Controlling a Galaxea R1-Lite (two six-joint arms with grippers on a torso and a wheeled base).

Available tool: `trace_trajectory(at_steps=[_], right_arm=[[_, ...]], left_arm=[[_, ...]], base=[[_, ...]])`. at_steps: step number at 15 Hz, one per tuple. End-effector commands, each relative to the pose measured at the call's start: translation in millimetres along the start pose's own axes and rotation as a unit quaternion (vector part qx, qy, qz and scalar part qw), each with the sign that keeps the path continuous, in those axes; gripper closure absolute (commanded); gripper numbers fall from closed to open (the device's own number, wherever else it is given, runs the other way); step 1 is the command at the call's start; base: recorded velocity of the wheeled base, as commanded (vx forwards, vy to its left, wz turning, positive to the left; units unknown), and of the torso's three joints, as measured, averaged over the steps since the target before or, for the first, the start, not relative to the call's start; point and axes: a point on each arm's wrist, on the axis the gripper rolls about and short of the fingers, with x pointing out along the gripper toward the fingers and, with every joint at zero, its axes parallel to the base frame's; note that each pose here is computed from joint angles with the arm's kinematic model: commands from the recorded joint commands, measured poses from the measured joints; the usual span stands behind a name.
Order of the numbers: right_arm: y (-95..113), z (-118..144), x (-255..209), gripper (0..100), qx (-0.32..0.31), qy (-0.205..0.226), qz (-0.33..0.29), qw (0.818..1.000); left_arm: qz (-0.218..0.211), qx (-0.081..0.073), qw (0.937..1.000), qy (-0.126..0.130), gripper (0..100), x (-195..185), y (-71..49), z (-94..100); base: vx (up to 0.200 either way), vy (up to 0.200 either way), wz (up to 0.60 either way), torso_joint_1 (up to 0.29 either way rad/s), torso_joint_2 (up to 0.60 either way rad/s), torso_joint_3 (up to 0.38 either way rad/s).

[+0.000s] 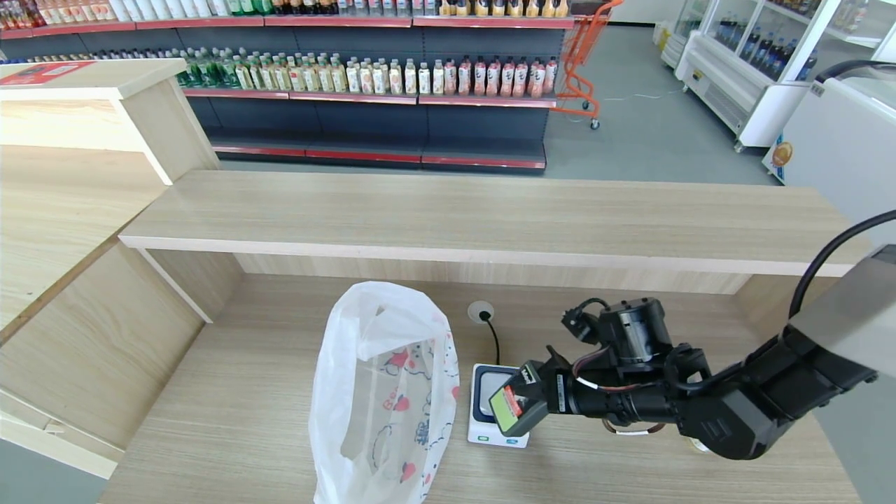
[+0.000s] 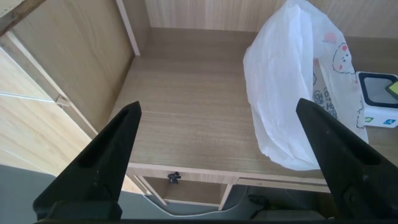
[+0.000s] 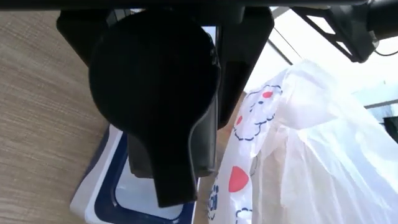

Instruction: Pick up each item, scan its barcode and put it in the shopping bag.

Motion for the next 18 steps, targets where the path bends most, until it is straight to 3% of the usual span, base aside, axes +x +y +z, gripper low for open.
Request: trace_trajectory(at_steps=[1, 8, 11, 12, 14, 15, 17, 18], right_arm=[[-3.2, -9.8, 12.5, 100, -0.006, 0.018, -0.009, 1.0], [-3.2, -1.5, 15.3, 100, -0.035, 0.003, -0.01, 0.999], [21.0, 17.8, -20.5, 100, 0.003, -0.047, 0.019, 0.999], [38.7, 29.2, -54.1, 100, 0.011, -0.092, 0.043, 0.995], [53.9, 40.9, -110.5, 100, -0.033, -0.164, 0.057, 0.984], [45.9, 38.5, -128.0, 100, -0.082, -0.18, 0.03, 0.98], [19.6, 17.0, -142.7, 100, -0.172, -0.165, -0.039, 0.97], [16.2, 10.8, -145.8, 100, -0.177, -0.16, -0.046, 0.97]], left_arm=[[0.0, 0.0, 1.0, 0.0, 0, 0.0, 0.0, 0.0], [0.001, 0.0, 1.0, 0.0, 0, 0.0, 0.0, 0.0], [0.0, 0.0, 1.0, 0.0, 0, 0.0, 0.0, 0.0], [0.0, 0.0, 1.0, 0.0, 0, 0.0, 0.0, 0.0], [0.0, 0.0, 1.0, 0.0, 0, 0.0, 0.0, 0.0], [0.0, 0.0, 1.0, 0.0, 0, 0.0, 0.0, 0.0], [0.0, 0.0, 1.0, 0.0, 0, 0.0, 0.0, 0.0], [0.0, 0.0, 1.0, 0.0, 0, 0.0, 0.0, 0.0]], base=[[0.0, 0.0, 0.0, 0.0, 0.0, 0.0], [0.0, 0.0, 0.0, 0.0, 0.0, 0.0], [0.0, 0.0, 0.0, 0.0, 0.0, 0.0], [0.0, 0.0, 0.0, 0.0, 0.0, 0.0], [0.0, 0.0, 0.0, 0.0, 0.0, 0.0], [0.0, 0.0, 0.0, 0.0, 0.0, 0.0], [0.0, 0.0, 0.0, 0.0, 0.0, 0.0], [0.0, 0.0, 0.0, 0.0, 0.0, 0.0]])
